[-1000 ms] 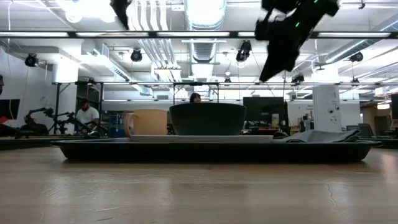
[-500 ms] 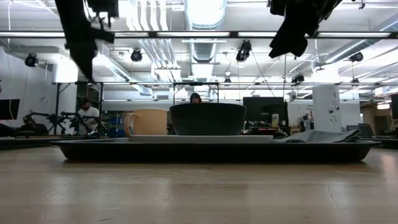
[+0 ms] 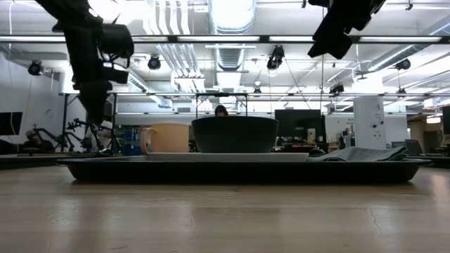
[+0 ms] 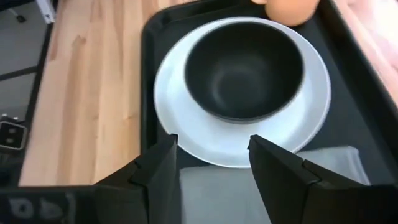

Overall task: Set up tray
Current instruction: Put the blue fork on top of the gray table napkin on the black serving tray

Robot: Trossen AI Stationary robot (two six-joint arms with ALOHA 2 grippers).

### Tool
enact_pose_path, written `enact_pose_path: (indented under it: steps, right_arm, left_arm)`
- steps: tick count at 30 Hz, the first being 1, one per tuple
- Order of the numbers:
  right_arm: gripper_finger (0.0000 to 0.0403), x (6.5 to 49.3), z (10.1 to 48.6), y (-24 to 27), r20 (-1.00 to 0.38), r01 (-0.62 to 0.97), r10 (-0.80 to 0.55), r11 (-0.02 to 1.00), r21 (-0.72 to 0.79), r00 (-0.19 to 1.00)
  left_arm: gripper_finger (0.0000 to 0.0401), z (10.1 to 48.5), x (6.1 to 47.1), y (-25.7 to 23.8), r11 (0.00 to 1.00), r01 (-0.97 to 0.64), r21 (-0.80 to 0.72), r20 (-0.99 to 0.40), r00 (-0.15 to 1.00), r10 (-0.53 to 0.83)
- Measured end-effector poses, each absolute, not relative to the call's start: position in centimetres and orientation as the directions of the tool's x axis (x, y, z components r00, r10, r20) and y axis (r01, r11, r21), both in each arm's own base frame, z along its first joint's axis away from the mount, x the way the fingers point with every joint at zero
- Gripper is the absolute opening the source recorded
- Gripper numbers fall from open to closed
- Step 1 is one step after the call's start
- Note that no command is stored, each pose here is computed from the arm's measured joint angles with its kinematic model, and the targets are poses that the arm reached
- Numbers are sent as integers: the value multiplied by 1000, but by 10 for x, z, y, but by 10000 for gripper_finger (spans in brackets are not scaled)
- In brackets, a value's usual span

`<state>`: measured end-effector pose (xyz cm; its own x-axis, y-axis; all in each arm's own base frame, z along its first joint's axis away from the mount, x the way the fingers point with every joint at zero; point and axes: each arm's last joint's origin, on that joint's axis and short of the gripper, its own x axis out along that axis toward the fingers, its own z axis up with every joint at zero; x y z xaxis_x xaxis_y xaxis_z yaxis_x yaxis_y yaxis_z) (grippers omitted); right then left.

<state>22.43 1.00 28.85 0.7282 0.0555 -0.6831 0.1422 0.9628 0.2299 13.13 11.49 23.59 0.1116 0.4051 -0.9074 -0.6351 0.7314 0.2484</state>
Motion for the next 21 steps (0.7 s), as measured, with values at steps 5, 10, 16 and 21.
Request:
enact_pose_path:
  steps: [5, 10, 16, 21]
  right_arm:
    - [187, 227, 291, 18, -653, 108, 82, 963, 246, 753]
    - [187, 229, 293, 23, -633, 85, 99, 963, 254, 768]
    - [187, 232, 296, 26, -595, 71, 114, 958, 278, 796]
    - [187, 232, 297, 26, -583, 62, 125, 955, 290, 803]
  left_arm:
    - [247, 222, 115, 128, 717, -670, 193, -932, 103, 348]
    - [282, 222, 112, 135, 741, -660, 123, -938, 165, 303]
    - [285, 211, 118, 142, 727, -679, 107, -958, 126, 259]
    - [285, 209, 127, 157, 723, -681, 117, -965, 94, 245]
